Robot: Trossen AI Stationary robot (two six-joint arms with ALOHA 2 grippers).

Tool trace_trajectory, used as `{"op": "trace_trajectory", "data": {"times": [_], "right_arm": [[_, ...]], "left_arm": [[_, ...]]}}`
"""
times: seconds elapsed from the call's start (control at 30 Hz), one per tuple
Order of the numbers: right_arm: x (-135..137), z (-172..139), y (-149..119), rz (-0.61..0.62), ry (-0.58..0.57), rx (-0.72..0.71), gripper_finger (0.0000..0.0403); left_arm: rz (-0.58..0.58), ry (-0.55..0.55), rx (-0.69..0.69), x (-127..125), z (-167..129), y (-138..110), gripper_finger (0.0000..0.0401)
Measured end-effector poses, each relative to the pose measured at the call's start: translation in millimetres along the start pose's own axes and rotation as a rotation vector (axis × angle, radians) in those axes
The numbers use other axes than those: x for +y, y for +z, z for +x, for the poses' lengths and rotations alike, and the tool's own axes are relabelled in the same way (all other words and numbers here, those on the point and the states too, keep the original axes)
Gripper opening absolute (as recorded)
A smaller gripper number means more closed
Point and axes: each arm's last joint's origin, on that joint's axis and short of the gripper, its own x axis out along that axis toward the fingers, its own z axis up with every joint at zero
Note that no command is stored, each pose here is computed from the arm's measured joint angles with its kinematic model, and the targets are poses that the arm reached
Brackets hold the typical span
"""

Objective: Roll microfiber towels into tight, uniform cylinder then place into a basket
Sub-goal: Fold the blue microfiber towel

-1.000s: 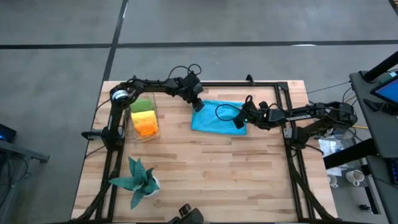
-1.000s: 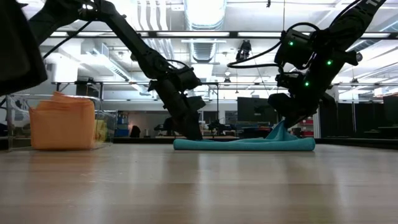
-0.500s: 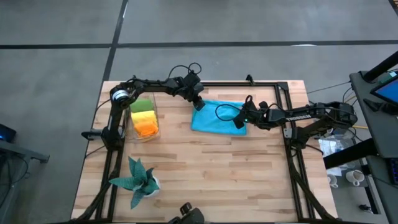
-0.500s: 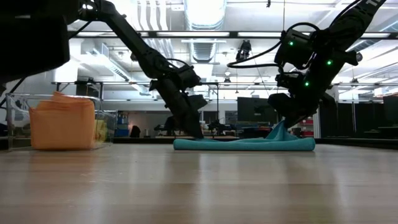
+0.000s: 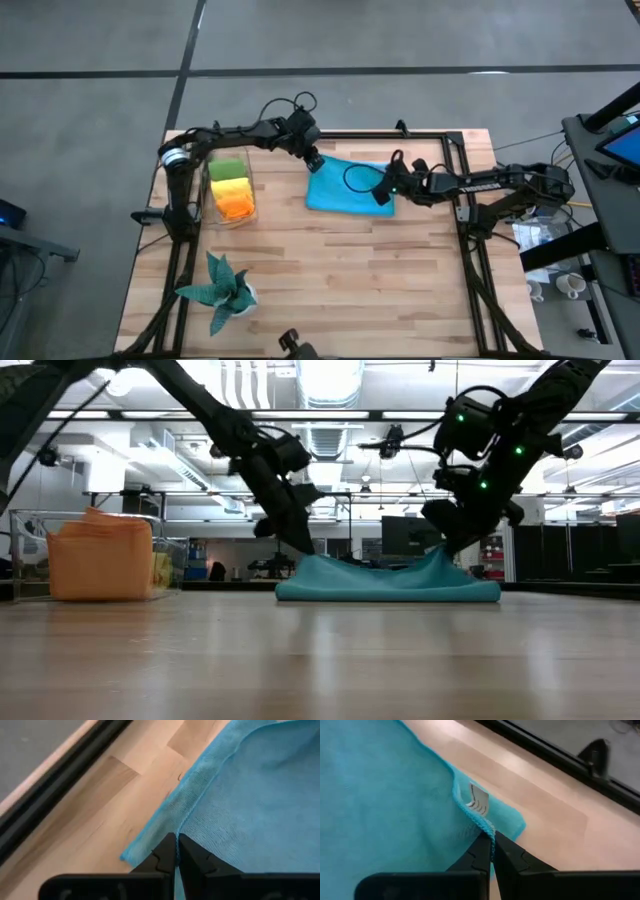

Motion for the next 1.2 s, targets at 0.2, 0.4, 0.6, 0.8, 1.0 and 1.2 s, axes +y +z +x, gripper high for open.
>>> {"op": "trace_trajectory", "data": {"times": [0.2,0.4,0.6,0.8,1.0,1.2], "right_arm": [[3.8,-2.8,8.0,0.001,0.051,0.003,0.0009],[3.1,-2.3,6.5,0.018,0.049,0.010,0.0009],[3.1,-2.2,6.4,0.036,0.047,0.010,0.0009],[-0.1,-1.7,2.4,0.059,0.020,0.048,0.0009],[-5.4,-2.1,-3.6,0.059,-0.061,0.079,0.0009],[-7.1,-1.0,-1.6,0.068,-0.073,0.072,0.0008]], "left_arm": [[0.001,0.048,0.005,-4.3,-20.6,-14.5,0.0000],[-0.021,0.137,0.021,-1.1,-19.9,-34.5,0.0000],[-0.017,0.166,-0.032,1.6,-10.5,-37.3,0.0000],[-0.009,0.157,-0.109,0.6,-6.2,-28.7,0.0000],[-0.001,0.144,-0.173,-1.6,-6.4,-22.5,0.0000],[-0.001,0.144,-0.183,-1.2,-6.3,-21.8,0.0000]]}}
